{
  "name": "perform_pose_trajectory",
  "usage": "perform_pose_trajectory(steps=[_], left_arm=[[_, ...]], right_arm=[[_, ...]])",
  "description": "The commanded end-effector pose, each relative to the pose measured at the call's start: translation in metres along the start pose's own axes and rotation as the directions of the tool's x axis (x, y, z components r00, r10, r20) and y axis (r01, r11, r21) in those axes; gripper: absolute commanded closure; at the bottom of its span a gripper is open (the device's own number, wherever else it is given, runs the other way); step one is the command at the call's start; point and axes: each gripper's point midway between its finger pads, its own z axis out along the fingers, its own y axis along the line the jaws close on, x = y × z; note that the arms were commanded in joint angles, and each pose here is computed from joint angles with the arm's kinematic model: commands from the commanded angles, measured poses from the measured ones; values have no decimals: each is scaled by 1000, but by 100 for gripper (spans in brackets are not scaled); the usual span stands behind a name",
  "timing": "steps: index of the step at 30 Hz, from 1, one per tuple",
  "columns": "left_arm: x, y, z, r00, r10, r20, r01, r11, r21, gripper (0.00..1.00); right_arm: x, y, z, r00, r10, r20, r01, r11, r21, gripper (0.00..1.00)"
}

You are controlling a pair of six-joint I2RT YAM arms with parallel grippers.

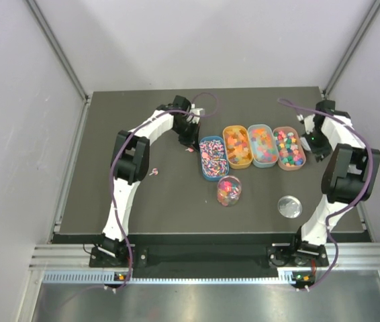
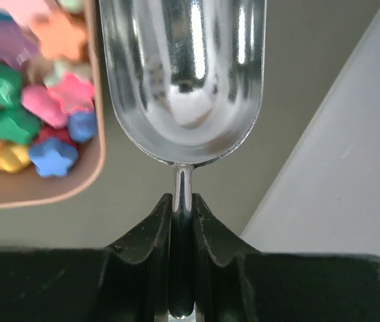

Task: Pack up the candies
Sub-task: Adjust the storage box at the center of the board, then place the spatula at the center of the board.

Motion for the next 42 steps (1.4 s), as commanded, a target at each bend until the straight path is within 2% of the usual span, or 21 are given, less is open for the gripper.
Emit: perform_pose_trajectory(steps=[1,3,8,12,16,22,27,32,36,39,40,42], left_arm=[[-26,-11,-18,991,93,100,-90,995,-36,100],[-26,-10,-23,990,95,105,-91,995,-47,100],[-29,-12,-34,987,107,120,-100,993,-66,97],[-29,-12,-39,986,109,125,-100,992,-82,87],[-32,-13,-51,982,118,145,-103,989,-110,73],[-39,-17,-66,976,132,174,-110,985,-130,62],[-39,-22,-78,972,141,187,-116,984,-137,60],[-37,-34,-109,962,173,212,-137,975,-176,58],[-21,-62,-137,950,213,228,-192,975,-112,56],[4,-90,-143,946,260,195,-257,966,-37,51],[15,-103,-140,938,306,165,-308,951,-14,53],[40,-123,-144,941,319,112,-327,943,61,54]], right_arm=[[27,2,-10,997,73,10,-72,994,-87,100],[44,5,-4,995,93,-19,-94,989,-115,100],[55,16,12,991,128,-43,-133,979,-155,100],[51,23,14,987,154,-35,-158,971,-182,100],[54,24,7,987,160,-29,-162,970,-182,87],[64,17,-12,988,157,-2,-156,978,-140,75],[73,22,-16,987,158,4,-156,977,-142,70],[75,14,-43,986,158,61,-151,983,-103,68],[72,13,-74,982,116,149,-101,990,-102,67],[76,25,-94,974,81,212,-51,988,-143,68],[76,34,-105,963,68,259,-23,985,-171,68],[87,49,-110,962,27,273,32,978,-207,68]])
